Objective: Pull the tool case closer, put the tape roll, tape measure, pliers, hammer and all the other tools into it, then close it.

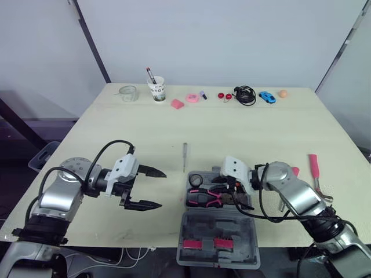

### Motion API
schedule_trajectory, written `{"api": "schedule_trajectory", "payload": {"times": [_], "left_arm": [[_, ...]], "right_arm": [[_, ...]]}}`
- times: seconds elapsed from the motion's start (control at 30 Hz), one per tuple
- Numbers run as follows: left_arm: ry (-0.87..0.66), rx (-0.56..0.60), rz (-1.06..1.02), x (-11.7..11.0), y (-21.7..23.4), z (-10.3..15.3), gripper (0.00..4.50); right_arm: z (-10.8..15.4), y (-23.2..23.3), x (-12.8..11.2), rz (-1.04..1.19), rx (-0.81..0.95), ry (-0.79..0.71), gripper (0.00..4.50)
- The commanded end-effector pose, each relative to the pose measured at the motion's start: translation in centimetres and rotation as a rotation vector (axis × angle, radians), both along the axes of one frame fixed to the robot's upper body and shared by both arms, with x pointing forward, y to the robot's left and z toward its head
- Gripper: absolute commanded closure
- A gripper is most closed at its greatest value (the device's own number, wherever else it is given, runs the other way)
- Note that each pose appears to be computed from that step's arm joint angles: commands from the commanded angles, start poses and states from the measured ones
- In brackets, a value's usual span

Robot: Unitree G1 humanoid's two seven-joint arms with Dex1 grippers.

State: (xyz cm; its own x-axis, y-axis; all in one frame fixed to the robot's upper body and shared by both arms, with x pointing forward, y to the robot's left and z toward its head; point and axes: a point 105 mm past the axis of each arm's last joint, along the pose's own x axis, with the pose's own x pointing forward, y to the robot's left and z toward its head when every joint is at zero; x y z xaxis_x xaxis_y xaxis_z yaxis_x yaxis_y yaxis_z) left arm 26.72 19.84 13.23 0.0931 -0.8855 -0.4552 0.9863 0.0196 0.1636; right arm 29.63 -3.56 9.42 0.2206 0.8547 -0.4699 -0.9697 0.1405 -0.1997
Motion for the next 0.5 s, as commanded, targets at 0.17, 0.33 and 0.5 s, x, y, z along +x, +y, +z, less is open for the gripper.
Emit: {"api": "schedule_trajectory", "payload": {"times": [0.17,0.33,0.5], "left_arm": [[-0.023,-0.006,-0.025,-0.3,0.1,0.5,0.00],[-0.023,-0.010,-0.025,-0.2,0.1,0.3,0.00],[-0.020,-0.009,-0.020,-0.3,0.4,0.2,0.00]], "right_arm": [[-2.1,-0.4,0.7,-0.026,-0.001,0.011,4.48],[-6.3,-1.9,0.4,-0.059,-0.113,0.092,4.48],[-9.4,-3.4,-0.4,-0.078,-0.219,0.175,4.48]]}}
